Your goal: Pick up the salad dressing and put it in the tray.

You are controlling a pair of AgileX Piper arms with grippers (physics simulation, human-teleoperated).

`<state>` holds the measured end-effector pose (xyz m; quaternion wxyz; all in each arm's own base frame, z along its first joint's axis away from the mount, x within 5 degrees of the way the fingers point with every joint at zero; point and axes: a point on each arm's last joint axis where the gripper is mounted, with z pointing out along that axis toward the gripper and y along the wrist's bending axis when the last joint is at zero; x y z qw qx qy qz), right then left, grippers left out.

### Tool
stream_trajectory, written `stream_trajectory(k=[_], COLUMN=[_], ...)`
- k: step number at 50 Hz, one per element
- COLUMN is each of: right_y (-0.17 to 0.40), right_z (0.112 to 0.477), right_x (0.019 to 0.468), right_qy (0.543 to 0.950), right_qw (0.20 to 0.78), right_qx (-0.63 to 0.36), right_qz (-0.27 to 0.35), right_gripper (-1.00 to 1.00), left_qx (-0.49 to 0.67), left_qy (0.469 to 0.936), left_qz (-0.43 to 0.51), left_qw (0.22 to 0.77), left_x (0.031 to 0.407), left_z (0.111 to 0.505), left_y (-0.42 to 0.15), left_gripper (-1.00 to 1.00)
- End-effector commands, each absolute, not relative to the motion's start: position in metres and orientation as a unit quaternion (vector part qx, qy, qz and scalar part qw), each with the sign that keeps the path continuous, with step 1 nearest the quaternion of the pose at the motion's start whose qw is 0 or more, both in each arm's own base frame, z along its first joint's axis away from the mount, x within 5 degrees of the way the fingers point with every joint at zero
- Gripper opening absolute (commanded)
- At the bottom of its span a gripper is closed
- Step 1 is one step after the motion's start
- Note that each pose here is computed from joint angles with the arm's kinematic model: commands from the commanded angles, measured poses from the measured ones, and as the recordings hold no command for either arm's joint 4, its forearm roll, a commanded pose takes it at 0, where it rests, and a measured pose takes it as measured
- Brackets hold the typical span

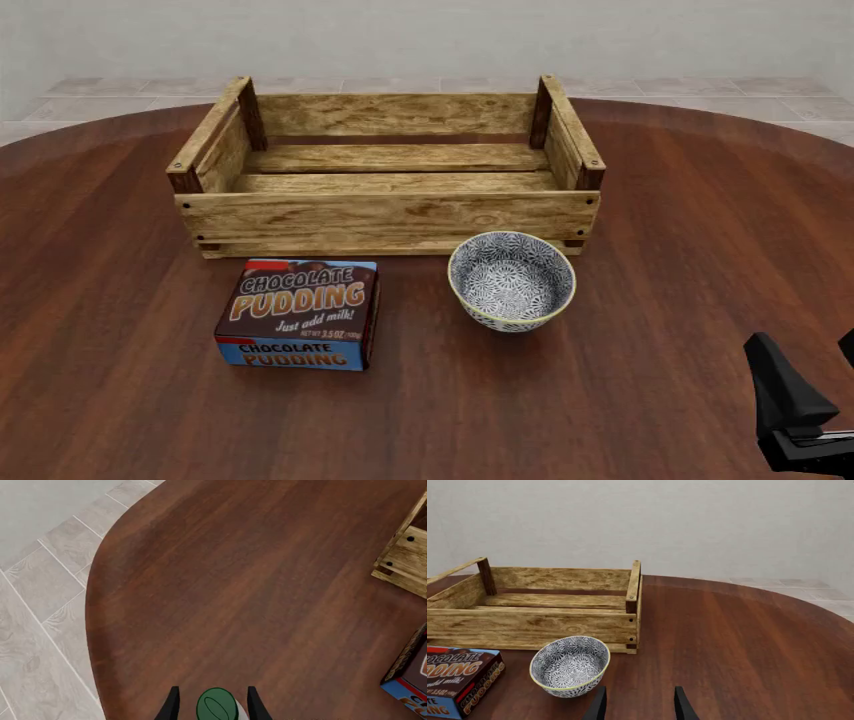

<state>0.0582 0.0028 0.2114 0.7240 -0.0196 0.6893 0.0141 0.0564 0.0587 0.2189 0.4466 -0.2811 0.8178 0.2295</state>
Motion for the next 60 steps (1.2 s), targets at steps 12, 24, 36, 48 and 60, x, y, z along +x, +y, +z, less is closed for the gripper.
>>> stream_trajectory(k=[12, 24, 36, 48, 60], right_y=[0.003, 0.002, 0.002, 0.002, 0.002], right_z=[0.211, 0.212, 0.211, 0.211, 0.212], right_x=[0.059, 0.058, 0.058, 0.058, 0.058], right_qy=[0.690, 0.689, 0.689, 0.689, 0.688], right_qw=[0.724, 0.724, 0.725, 0.725, 0.725], right_qx=[-0.016, -0.015, -0.014, -0.011, -0.010], right_qz=[0.015, 0.015, 0.014, 0.015, 0.014], right_gripper=[1.00, 1.00, 1.00, 1.00, 1.00], left_qx=[-0.271, -0.271, -0.267, -0.274, -0.253], left_qy=[0.837, 0.841, 0.843, 0.838, 0.825], left_qz=[0.215, 0.215, 0.217, 0.210, 0.198], left_qw=[0.424, 0.416, 0.413, 0.421, 0.465], left_x=[0.058, 0.059, 0.059, 0.061, 0.055], left_z=[0.193, 0.184, 0.175, 0.182, 0.211], left_y=[0.058, 0.060, 0.060, 0.060, 0.046], left_gripper=[1.00, 1.00, 1.00, -1.00, -1.00])
